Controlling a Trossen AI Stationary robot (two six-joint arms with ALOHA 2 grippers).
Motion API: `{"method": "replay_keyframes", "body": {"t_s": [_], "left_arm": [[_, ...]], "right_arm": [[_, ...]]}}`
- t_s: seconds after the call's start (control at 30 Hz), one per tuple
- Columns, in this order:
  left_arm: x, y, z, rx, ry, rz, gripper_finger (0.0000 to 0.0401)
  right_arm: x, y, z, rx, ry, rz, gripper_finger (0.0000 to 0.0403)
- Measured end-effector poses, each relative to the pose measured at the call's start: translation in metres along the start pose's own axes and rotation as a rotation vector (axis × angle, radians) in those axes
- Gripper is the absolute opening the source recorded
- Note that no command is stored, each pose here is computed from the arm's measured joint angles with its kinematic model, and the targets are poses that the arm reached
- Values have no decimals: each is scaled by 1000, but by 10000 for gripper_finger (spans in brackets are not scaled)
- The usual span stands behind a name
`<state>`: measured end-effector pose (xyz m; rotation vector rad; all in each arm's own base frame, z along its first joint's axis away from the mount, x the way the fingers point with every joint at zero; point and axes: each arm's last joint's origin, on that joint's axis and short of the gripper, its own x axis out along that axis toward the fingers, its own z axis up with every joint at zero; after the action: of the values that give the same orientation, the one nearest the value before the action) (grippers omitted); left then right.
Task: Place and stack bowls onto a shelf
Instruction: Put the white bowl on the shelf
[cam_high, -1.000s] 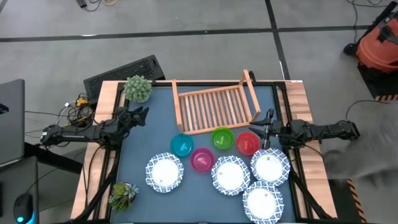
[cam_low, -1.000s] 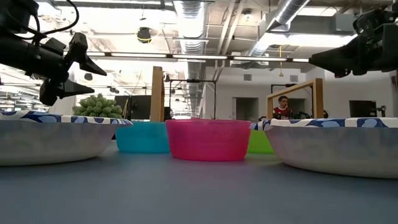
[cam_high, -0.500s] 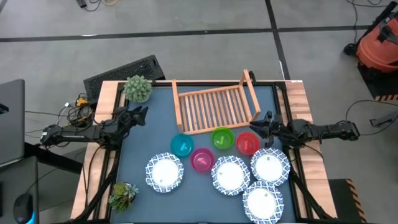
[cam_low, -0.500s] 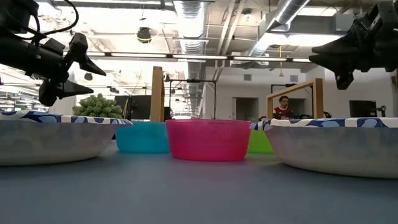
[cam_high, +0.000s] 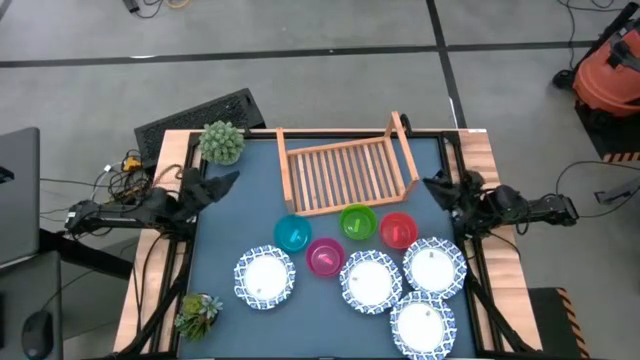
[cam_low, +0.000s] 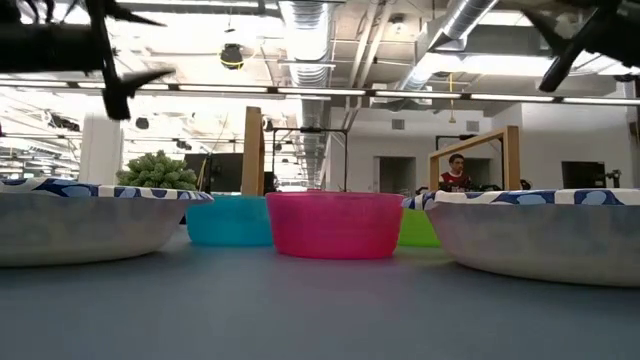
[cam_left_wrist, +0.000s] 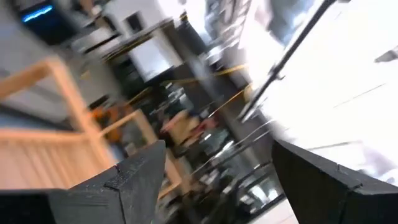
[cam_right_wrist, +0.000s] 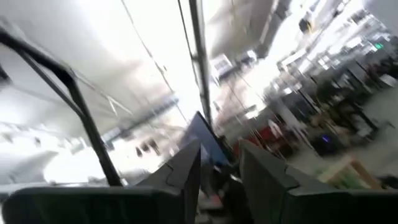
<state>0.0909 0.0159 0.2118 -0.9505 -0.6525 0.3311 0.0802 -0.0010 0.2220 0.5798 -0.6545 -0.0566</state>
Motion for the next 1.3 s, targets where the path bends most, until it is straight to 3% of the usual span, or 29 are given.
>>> {"method": "replay_keyframes", "body": {"t_s": [0.1, 0.2, 0.43, 0.63, 0.83, 1.0, 1.13, 1.3], "left_arm": [[0, -8, 7, 7, -70, -66, 281], [-1, -12, 12, -2, -125, -94, 281], [0, -22, 19, -67, -123, -152, 281], [14, -54, 32, 5, -59, -177, 281], [34, -80, 36, 132, 92, -61, 281], [47, -90, 34, 225, 193, 44, 281], [53, -93, 32, 269, 206, 54, 281], [53, -93, 32, 291, 207, 56, 281]], "right_arm": [[0, 2, 4, 19, -38, 16, 134], [0, -1, 4, 9, -70, -59, 134], [0, 0, 14, 46, -195, -155, 134], [13, 23, 53, -94, -199, -193, 134], [27, 44, 87, -189, 168, -470, 134], [38, 50, 92, -243, 540, -720, 135], [49, 53, 83, -279, 879, -881, 144], [58, 52, 59, -226, 1327, -996, 178]]}}
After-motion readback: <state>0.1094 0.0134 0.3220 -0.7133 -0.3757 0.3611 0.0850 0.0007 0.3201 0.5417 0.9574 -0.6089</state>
